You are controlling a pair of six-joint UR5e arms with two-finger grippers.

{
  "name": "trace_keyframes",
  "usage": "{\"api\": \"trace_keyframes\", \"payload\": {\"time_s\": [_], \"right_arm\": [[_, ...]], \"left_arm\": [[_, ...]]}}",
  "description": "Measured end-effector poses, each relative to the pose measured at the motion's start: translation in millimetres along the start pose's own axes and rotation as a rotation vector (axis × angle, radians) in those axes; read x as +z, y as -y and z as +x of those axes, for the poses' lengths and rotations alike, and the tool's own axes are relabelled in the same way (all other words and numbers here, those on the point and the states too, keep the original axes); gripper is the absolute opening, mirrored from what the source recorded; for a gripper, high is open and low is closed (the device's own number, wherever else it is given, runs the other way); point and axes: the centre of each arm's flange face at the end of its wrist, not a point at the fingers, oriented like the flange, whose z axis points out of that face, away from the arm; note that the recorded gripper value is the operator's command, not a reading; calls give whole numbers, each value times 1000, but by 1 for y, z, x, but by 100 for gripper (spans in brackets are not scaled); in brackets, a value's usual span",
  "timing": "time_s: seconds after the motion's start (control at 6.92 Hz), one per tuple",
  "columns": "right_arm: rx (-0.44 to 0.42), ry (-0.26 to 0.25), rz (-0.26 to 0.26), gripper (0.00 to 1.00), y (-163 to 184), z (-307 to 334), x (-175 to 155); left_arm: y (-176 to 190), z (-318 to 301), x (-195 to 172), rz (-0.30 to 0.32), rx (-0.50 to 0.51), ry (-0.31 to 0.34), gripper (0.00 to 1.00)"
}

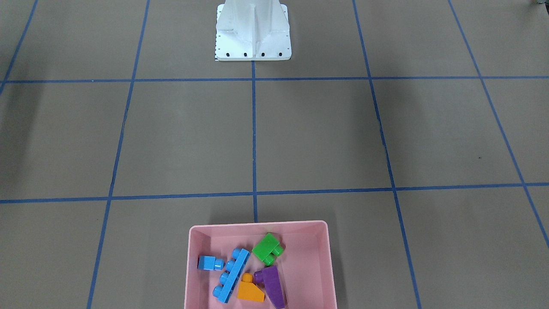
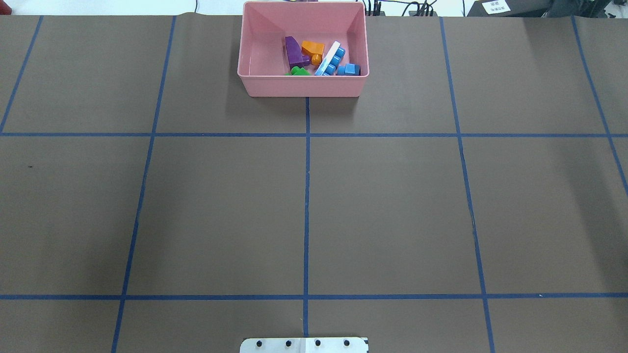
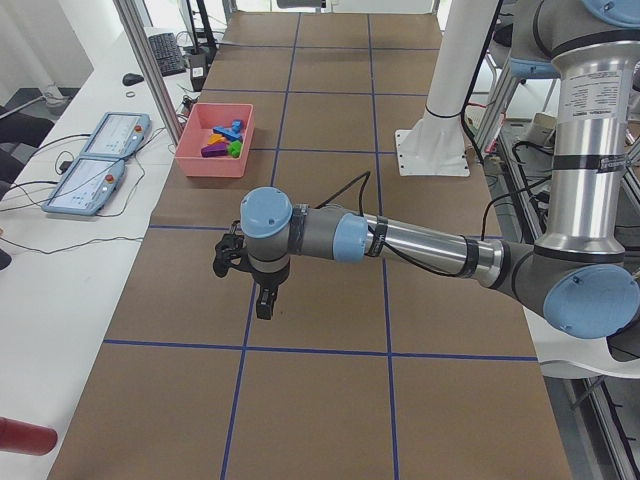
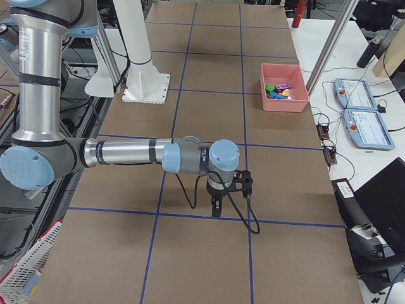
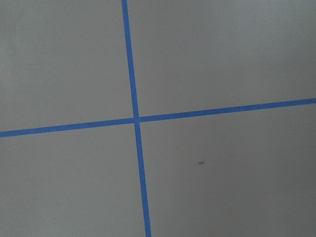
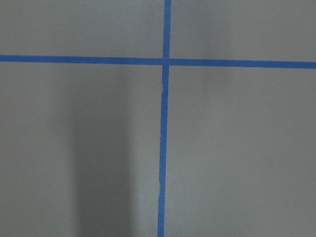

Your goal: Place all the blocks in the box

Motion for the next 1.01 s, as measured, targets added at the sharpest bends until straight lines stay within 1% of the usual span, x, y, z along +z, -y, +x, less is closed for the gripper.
{"api": "trace_keyframes", "payload": {"time_s": [0.29, 1.01], "right_arm": [[-1, 8, 1, 100, 0, -1, -1], [2, 10, -2, 100, -1, 0, 1]], "left_arm": [[-3, -2, 2, -4, -5, 0, 100], [-4, -3, 3, -8, -9, 0, 100]]}}
